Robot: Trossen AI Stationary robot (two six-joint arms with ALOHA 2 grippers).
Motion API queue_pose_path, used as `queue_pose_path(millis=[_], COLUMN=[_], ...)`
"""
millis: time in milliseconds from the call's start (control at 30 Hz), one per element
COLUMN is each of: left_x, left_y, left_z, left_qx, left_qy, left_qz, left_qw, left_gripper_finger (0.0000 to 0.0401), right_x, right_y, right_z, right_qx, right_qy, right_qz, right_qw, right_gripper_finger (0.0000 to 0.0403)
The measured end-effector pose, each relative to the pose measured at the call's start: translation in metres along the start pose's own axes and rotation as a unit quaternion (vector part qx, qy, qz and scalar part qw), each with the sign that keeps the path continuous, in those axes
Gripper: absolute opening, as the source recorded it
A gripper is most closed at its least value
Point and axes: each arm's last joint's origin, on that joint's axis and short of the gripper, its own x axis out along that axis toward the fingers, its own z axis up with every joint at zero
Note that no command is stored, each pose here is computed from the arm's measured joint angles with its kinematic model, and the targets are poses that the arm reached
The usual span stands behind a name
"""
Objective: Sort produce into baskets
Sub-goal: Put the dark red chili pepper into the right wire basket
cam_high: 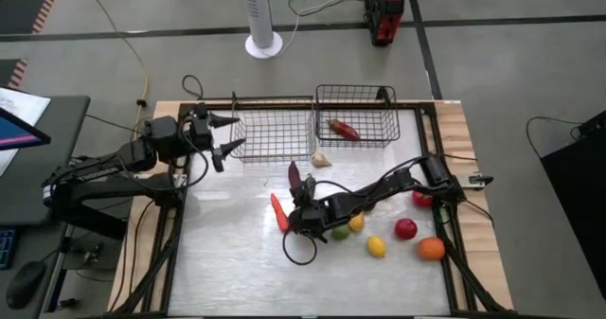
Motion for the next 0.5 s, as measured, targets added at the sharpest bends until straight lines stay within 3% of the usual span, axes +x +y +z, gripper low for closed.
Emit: queue_pose_path(millis=[133, 500], left_x=[0.0, -0.0001], left_y=[0.0, 0.0], left_z=[0.0, -0.0001], left_qx=[0.0, 0.0], left_qy=[0.0, 0.001], left_qz=[0.0, 0.0], left_qw=[1.0, 1.0], left_gripper_finger=[0.0272, 0.0272], right_x=[-0.0003, -0.0006], right_y=[-0.0013, -0.0005], right_z=[-0.0009, -0.0039], right_qx=[-0.012, -0.011], right_qy=[0.017, 0.034], right_qz=[-0.03, -0.032], right_qw=[0.999, 0.999], right_gripper_finger=[0.0146, 0.0137])
